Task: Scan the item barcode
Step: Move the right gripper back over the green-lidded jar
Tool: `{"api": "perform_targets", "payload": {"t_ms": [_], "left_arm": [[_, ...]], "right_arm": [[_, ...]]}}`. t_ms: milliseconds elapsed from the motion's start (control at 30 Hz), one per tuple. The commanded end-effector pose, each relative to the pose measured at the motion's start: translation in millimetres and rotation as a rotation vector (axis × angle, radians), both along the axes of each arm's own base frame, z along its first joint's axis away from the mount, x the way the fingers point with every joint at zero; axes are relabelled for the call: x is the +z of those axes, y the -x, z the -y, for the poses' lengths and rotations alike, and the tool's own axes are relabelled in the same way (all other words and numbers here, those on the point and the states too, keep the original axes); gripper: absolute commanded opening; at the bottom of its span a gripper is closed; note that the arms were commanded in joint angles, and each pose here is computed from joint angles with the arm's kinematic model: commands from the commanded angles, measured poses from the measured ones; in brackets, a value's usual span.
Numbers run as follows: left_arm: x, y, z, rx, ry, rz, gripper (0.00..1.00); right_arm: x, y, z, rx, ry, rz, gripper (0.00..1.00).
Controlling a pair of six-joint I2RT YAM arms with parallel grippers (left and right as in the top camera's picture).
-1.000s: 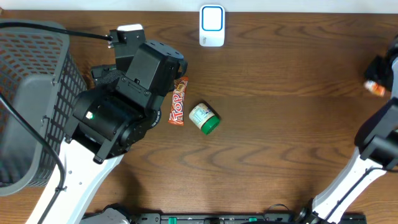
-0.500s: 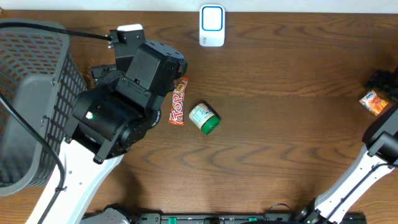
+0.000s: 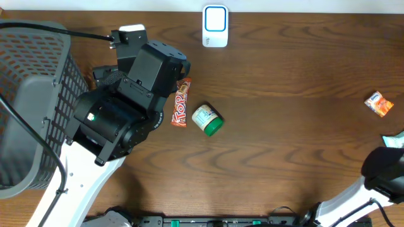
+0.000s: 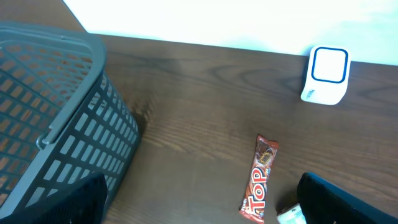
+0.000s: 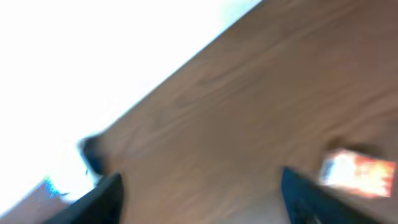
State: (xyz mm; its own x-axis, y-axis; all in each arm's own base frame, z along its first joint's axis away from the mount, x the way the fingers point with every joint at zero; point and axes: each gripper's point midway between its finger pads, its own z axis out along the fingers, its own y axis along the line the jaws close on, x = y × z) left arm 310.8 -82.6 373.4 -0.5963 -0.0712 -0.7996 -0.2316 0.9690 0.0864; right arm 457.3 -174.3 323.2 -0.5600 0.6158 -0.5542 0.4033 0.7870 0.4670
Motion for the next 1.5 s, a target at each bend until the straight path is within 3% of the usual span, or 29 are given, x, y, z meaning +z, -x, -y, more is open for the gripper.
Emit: {"api": "perform_targets", "payload": {"t_ms": [0,33,267,567,700,867,1133,1467], "left_arm": [[4,0,-3,0.010,-0.010,0.011,0.98],[4,0,-3,0.010,-0.010,0.011,0.98],[4,0,-3,0.010,-0.010,0.011,0.98],[4,0,-3,0.010,-0.010,0.011,0.98],[4,0,-3,0.010,-0.010,0.011,0.98],[4,0,-3,0.010,-0.010,0.011,0.98],[4,0,-3,0.010,-0.010,0.011,0.98],[4,0,-3,0.010,-0.010,0.011,0.98]], "right_arm": [[-33,-17,-74,0.187,-0.137,-0.081,0.94],[-42,-16,-87,0.208,-0.124,-0.119,0.99],[-104,-8,-174,0.358,-0.078,-0.326,0.99],[-192,43,-291,0.687,-0.055,-0.529,0.99],[-217,84,-337,1.020,0.009,-0.546,0.99],[-237,115,-371,1.238,0.149,-0.562,0.99],[-249,130,-409,1.404,0.231,-0.486,0.99],[-273,140,-440,1.475,0.268,-0.402,0.99]]}}
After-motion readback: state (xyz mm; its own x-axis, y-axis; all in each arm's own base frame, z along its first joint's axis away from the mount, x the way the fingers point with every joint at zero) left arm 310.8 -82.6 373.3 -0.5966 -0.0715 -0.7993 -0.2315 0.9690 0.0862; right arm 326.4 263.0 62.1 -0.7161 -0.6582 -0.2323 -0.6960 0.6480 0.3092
